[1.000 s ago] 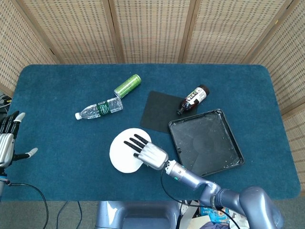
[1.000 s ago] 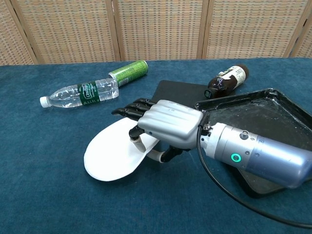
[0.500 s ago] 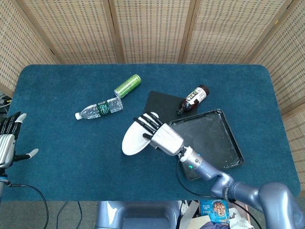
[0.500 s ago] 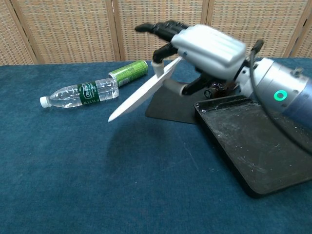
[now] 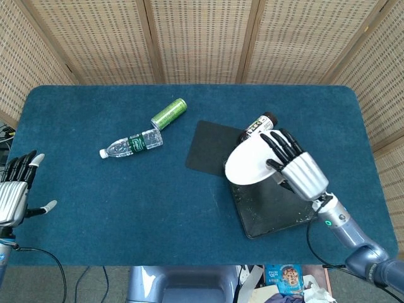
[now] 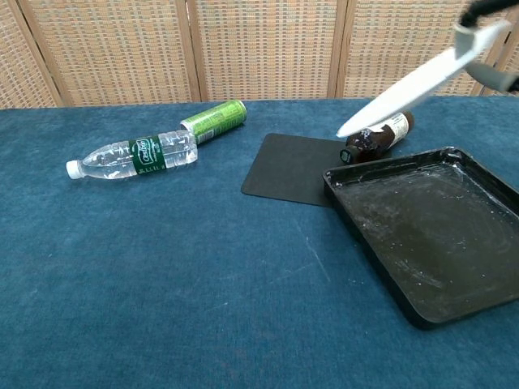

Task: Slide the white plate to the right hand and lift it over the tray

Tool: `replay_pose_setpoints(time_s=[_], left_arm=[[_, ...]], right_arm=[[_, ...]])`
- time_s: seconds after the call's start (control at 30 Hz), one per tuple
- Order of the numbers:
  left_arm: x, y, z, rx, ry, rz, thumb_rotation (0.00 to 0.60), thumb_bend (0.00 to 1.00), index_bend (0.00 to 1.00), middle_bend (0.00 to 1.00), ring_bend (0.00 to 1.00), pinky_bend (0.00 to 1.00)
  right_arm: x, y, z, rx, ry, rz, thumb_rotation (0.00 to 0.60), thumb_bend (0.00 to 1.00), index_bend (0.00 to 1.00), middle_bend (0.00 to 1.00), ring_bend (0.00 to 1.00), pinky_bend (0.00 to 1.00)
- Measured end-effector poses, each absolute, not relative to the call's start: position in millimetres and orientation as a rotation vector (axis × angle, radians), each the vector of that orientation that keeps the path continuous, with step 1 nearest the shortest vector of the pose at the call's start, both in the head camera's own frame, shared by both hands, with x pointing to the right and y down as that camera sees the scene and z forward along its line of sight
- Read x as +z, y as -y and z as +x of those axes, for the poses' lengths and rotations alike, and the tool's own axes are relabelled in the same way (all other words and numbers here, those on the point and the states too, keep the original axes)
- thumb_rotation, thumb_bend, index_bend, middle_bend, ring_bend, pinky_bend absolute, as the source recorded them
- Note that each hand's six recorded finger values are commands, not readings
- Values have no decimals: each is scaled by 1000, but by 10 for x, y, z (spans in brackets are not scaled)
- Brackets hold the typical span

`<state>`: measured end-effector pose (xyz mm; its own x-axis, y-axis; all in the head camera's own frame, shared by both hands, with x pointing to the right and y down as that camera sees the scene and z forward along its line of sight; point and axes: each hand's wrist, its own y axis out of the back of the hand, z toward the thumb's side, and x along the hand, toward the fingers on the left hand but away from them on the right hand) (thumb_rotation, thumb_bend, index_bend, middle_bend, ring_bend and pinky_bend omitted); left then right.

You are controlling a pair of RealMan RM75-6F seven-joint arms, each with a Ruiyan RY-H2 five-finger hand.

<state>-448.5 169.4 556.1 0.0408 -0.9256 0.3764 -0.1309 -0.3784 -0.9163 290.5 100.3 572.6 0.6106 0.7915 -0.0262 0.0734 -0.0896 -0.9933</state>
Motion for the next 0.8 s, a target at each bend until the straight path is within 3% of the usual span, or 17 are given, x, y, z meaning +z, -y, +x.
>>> replay_pose_setpoints(time_s=[0.47, 0.53, 0.6, 0.67, 0.8], left_arm=[[5552, -1752, -4409, -1398, -1076, -1616, 600, 0, 0, 0, 0, 0], [5552, -1751, -4415, -1400, -1079, -1613, 600, 0, 0, 0, 0, 0], [5554, -1751, -4422, -1403, -1080, -1611, 600, 0, 0, 0, 0, 0], [5558, -1753, -4436, -1410, -1079, -1610, 600, 0, 0, 0, 0, 0], [5561, -1753, -4454, -1418, -1079, -1611, 600, 0, 0, 0, 0, 0]], right_arm=[[6239, -1448, 3457, 877, 693, -1620, 600, 561, 658, 0, 0, 0], [6332, -1483, 3455, 893, 693, -1637, 600, 429, 536, 0, 0, 0], [6416, -1510, 3455, 911, 689, -1654, 600, 105, 171, 0, 0, 0], [6473, -1529, 3469, 933, 674, -1665, 600, 0, 9, 0, 0, 0], [6585, -1567, 3546, 1024, 624, -1694, 600, 0, 0, 0, 0, 0]])
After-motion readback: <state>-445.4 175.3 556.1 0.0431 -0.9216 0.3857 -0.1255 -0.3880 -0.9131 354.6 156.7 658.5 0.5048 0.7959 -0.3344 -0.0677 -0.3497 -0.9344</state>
